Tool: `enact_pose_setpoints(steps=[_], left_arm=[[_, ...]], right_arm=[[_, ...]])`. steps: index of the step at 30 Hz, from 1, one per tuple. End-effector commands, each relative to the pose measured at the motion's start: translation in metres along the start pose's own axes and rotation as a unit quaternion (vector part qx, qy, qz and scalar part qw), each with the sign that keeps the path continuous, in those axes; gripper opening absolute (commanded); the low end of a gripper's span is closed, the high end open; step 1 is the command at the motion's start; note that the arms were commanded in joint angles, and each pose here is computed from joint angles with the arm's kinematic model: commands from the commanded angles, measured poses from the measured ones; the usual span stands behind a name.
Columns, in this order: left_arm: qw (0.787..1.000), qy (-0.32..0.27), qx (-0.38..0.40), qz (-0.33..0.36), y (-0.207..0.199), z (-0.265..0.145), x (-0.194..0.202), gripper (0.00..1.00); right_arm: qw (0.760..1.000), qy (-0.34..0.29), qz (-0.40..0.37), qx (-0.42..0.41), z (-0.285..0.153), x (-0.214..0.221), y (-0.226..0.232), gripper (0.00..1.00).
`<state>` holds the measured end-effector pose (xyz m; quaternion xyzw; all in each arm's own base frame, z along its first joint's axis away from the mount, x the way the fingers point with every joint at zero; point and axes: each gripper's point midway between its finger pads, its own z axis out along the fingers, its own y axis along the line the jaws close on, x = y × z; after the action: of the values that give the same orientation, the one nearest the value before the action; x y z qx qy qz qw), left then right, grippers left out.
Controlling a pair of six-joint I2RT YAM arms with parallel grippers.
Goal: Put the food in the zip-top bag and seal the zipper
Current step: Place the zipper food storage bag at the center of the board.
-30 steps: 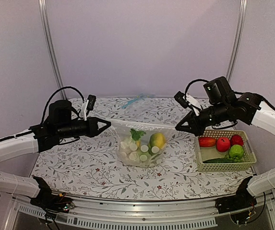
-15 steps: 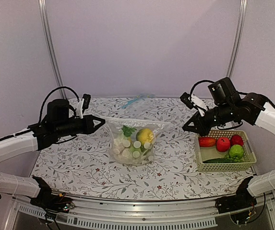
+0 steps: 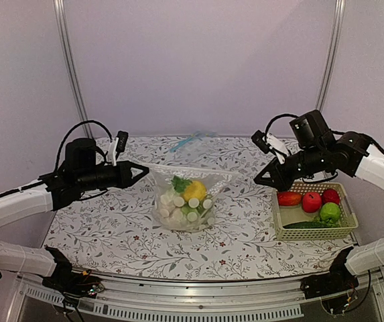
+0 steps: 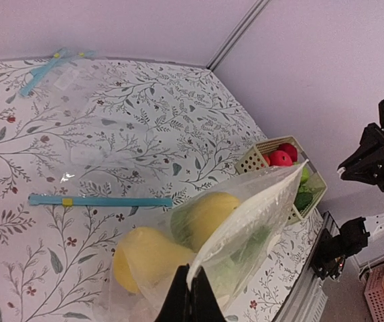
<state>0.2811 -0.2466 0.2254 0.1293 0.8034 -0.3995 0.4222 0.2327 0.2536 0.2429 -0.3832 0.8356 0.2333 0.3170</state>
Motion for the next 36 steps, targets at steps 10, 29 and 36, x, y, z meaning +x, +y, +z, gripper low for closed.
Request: enact_pose_setpoints(steps=[10, 29, 36], left_arm=[[0.999, -0.027, 0.006, 0.017, -0.002, -0.008, -0.007, 0.62], [0.994, -0.057, -0.087, 0.013, 0.027, -0.028, -0.013, 0.95], [0.992, -0.046, -0.116, 0.002, 0.041, -0.031, -0.008, 0.96]], right_arm=[[0.997, -0.015, 0.066, 0.024, 0.018, -0.005, -0.018, 0.01], [0.987, -0.019, 0.131, 0.088, 0.009, 0.009, -0.06, 0.01], [0.972, -0.02, 0.19, 0.136, 0.001, 0.028, -0.093, 0.01]])
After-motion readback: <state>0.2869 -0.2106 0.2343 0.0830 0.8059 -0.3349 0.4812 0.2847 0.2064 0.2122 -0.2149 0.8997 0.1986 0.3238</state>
